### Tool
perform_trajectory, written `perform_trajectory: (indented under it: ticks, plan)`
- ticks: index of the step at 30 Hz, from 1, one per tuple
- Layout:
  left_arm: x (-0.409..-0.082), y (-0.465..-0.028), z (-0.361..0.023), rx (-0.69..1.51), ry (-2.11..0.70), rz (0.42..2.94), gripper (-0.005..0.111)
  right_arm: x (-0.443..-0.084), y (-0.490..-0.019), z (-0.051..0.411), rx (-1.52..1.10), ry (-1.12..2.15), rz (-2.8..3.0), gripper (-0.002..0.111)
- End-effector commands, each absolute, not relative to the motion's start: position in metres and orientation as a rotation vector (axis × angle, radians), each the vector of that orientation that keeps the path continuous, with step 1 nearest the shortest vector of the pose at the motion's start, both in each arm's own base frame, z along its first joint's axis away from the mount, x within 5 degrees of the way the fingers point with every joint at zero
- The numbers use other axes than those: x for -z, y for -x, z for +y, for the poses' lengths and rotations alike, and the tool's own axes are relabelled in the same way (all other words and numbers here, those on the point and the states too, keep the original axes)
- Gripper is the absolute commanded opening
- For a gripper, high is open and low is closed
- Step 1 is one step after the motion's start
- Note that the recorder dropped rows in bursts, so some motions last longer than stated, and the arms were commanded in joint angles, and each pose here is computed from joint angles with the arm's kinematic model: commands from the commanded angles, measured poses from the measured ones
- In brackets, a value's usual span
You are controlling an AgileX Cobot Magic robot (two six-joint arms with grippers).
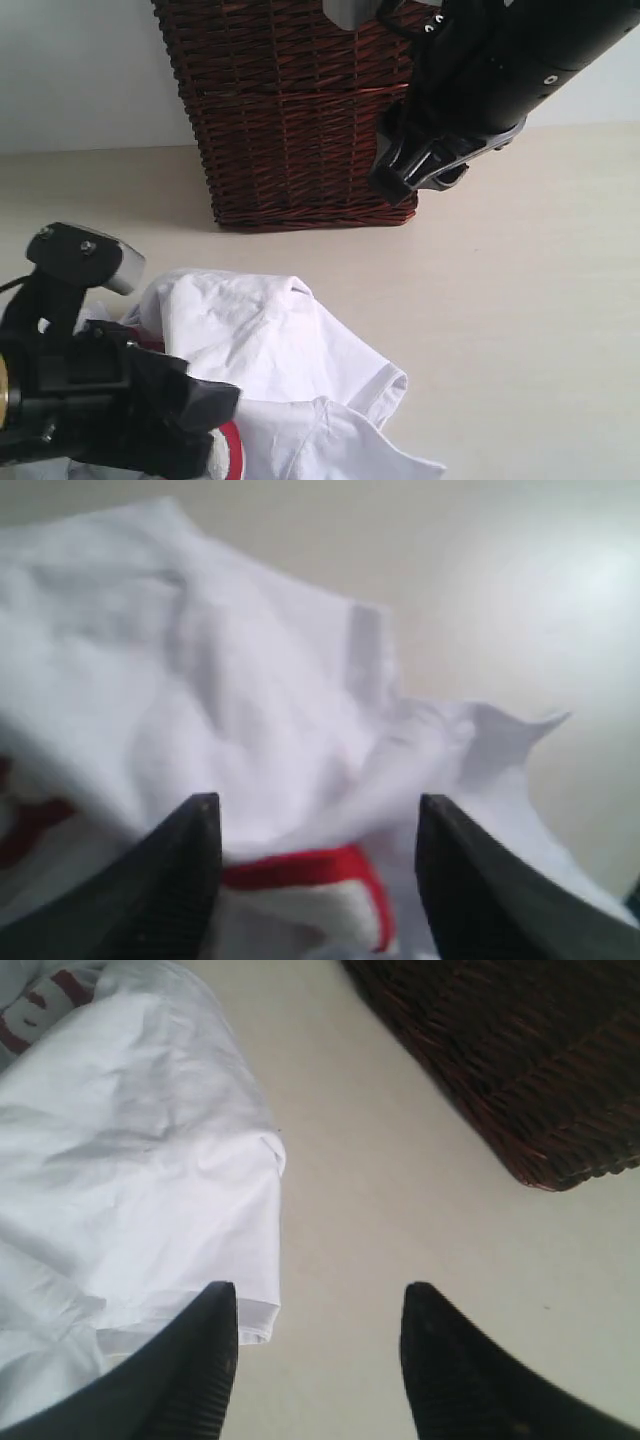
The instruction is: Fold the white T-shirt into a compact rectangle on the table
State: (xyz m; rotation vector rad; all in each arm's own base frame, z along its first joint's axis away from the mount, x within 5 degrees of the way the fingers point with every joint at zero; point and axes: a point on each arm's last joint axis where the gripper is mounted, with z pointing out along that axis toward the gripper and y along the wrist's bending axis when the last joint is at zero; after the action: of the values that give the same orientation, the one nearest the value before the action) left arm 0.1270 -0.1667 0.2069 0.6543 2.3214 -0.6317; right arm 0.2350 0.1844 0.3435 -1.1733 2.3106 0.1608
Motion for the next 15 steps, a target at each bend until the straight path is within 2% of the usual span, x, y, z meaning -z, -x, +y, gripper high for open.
perform_trajectory:
  ticks: [1, 6, 10, 15]
  plan:
    - [-0.196, -0.134, -0.141, 0.442, -0.623, 2.521, 0.056, -0.345, -0.234, 0.182, -0.175, 1.157, 2.313, 0.049]
    - [-0.184, -0.128, -0.146, 0.436, -0.715, 2.508, 0.056, -0.345, -0.234, 0.182, -0.174, 1.159, 2.312, 0.049]
    - [-0.187, -0.139, -0.15, 0.507, -0.638, 2.391, 0.056, -0.344, -0.233, 0.182, -0.175, 1.164, 2.323, 0.049]
    - [-0.166, -0.135, -0.151, 0.415, -0.713, 2.535, 0.056, -0.344, -0.231, 0.184, -0.228, 1.161, 2.334, 0.049]
